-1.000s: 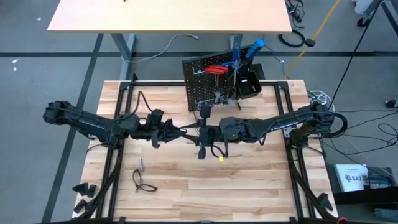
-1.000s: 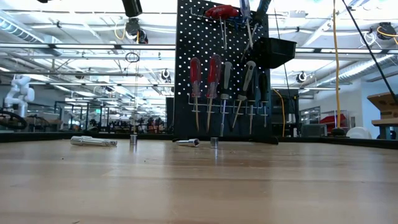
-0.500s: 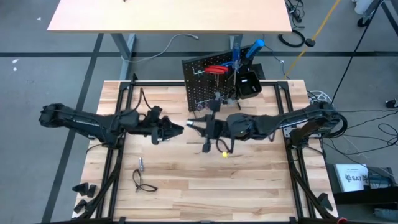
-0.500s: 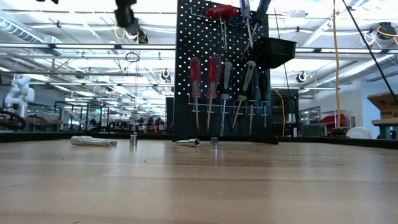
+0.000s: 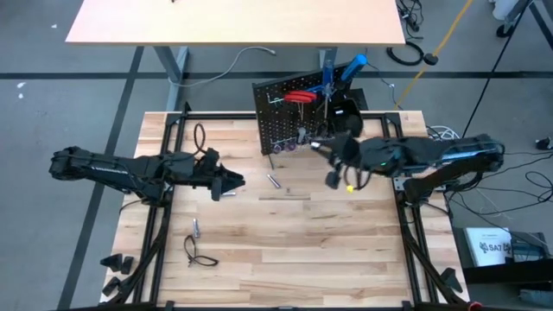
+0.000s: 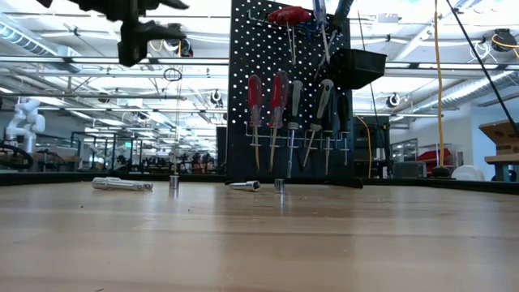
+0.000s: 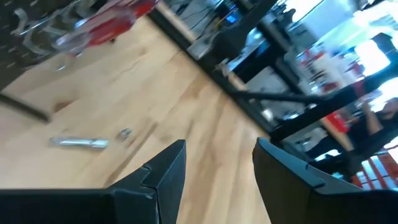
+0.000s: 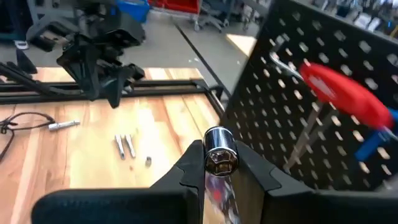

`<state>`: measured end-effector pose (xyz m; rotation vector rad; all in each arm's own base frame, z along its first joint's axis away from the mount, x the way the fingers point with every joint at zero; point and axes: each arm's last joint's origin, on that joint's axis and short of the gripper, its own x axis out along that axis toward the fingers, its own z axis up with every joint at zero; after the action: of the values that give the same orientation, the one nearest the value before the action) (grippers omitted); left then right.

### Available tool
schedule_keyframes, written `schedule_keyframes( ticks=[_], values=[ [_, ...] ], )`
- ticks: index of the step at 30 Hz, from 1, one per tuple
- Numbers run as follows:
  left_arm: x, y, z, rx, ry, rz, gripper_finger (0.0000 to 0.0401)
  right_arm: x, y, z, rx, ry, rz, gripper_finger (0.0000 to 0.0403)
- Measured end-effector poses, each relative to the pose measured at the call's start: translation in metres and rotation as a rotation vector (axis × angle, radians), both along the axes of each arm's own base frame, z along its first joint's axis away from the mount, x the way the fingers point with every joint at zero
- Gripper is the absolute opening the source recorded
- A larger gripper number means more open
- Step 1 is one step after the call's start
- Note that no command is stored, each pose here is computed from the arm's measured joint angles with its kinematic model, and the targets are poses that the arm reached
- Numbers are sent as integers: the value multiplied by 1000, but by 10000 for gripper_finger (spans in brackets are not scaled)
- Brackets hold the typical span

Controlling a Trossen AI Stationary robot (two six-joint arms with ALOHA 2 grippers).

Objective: Hang tools onto peg board
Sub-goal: Put the silver socket into the black bin on the pegboard

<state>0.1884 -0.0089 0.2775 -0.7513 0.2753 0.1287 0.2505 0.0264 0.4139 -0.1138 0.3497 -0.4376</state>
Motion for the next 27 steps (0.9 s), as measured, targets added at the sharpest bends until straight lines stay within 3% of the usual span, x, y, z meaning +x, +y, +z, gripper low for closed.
schedule_keyframes(
  ticks=[6,14,21,27],
  values=[
    [-4,1,-12,46,132,21,187,-33,-6,9,71,-11,-45,41],
    [-10,4,-21,118,244,103,187,-63,-24,14,187,-68,-217,44],
    [-10,5,-21,138,244,131,187,-66,-50,7,231,-37,-374,44],
    [-10,5,-21,137,245,133,187,-58,-77,-3,289,35,-432,44]
  ],
)
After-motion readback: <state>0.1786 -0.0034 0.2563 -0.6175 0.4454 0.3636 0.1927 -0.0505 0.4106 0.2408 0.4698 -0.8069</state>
